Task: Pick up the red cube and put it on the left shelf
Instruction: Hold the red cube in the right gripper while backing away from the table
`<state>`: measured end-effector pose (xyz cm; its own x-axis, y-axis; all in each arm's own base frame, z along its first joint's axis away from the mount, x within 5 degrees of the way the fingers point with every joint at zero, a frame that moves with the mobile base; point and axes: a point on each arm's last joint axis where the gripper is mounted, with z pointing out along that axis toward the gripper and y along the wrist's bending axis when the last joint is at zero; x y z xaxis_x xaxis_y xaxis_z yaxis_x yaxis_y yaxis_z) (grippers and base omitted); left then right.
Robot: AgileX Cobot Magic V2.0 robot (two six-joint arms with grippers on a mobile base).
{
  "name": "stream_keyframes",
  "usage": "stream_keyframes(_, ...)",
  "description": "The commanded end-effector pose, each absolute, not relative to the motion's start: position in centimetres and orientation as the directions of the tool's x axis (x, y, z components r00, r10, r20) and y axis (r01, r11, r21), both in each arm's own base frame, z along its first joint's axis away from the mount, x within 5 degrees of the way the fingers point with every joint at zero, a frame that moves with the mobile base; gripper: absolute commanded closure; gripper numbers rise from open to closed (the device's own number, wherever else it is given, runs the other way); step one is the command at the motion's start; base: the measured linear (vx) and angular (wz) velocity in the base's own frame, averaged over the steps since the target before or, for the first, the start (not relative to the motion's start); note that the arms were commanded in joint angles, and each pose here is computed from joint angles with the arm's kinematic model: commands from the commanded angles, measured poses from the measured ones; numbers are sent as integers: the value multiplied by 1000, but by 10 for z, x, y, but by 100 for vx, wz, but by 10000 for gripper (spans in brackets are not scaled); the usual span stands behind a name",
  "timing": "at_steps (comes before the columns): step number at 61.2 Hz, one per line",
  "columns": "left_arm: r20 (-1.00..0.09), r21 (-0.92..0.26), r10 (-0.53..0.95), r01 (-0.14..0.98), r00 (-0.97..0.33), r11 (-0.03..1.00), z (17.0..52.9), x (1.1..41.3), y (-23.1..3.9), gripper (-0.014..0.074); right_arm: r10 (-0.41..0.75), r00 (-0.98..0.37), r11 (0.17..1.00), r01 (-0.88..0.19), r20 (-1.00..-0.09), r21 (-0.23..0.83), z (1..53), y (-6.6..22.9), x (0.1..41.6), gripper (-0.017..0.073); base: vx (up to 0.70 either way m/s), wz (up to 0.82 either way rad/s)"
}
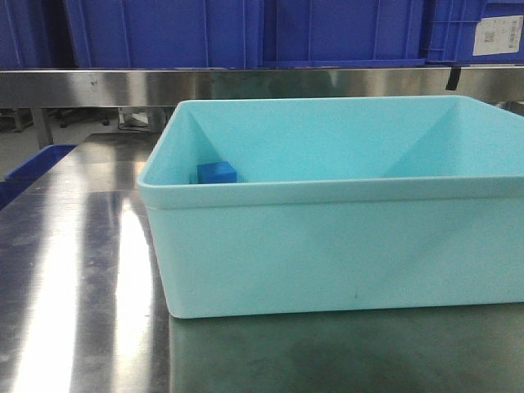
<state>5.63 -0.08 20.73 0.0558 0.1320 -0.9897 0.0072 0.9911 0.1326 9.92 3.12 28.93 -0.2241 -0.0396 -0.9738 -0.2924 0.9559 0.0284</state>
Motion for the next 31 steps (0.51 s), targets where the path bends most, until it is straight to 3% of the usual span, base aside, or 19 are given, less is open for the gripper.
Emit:
stream_keyframes(1,-984,128,126,4,124,992,208,57,-1,488,-15,-123,955,-295,-992,22,306,31,100,501,0,0)
stream_keyframes(17,-984,128,126,4,124,992,208,57,-1,488,-15,-123,955,-295,-992,22,306,31,100,501,-1,7)
stream_keyframes(31,-984,128,126,4,124,992,208,57,-1,488,-15,-124,955,-295,-992,22,306,31,100,501,-3,-17)
